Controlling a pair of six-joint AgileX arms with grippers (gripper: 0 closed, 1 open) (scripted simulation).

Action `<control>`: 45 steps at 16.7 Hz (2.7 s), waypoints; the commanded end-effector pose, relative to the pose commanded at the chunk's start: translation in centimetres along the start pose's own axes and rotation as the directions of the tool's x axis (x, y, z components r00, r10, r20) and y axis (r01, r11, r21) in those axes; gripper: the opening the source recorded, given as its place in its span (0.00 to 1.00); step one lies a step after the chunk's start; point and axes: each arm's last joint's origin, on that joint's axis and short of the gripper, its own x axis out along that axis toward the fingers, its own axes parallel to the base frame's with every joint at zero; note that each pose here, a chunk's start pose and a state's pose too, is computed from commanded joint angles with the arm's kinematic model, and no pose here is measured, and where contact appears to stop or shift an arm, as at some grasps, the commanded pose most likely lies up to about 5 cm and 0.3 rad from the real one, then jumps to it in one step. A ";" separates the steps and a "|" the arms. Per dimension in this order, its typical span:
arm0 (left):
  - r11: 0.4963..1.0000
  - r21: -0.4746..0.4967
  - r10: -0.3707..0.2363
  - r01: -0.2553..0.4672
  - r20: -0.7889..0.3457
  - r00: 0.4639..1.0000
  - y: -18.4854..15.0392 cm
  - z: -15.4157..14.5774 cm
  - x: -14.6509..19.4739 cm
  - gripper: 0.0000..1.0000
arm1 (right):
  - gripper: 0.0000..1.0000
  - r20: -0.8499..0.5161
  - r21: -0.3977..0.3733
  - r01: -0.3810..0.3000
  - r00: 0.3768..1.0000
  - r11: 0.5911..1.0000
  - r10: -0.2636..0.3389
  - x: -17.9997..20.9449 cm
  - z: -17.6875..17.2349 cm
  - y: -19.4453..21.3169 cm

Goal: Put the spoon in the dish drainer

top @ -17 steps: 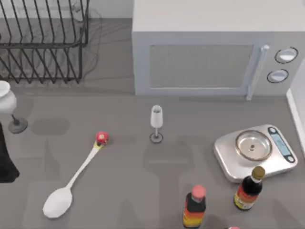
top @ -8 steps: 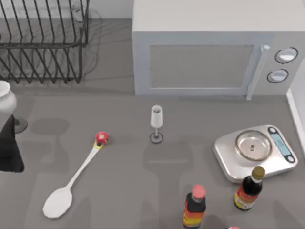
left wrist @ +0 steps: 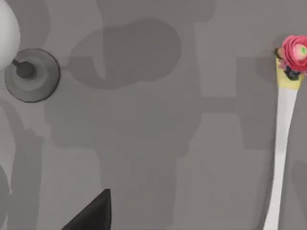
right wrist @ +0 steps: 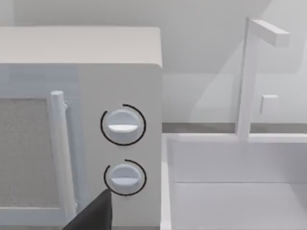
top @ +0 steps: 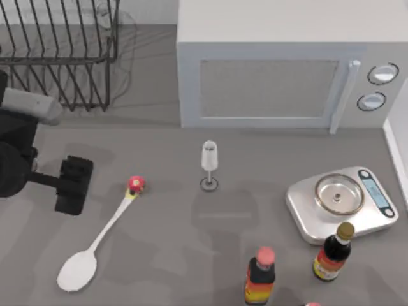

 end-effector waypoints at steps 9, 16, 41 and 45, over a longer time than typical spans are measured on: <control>0.985 0.140 -0.020 0.103 -0.493 0.870 -4.6 6.9 7.9 1.00 | 1.00 0.000 0.000 0.000 1.000 1.000 0.000 0.0 0.0 0.0; 0.983 0.148 -0.016 0.109 -0.518 0.855 -5.0 7.5 8.6 1.00 | 1.00 0.000 0.000 0.000 1.000 1.000 0.000 0.0 0.0 0.0; 0.982 0.153 -0.016 0.112 -0.521 0.854 -5.3 2.3 17.2 0.32 | 1.00 0.000 0.000 0.000 1.000 1.000 0.000 0.0 0.0 0.0; 0.982 0.153 -0.016 0.112 -0.521 0.854 -5.3 2.3 17.2 0.02 | 1.00 0.000 0.000 0.000 1.000 1.000 0.000 0.0 0.0 0.0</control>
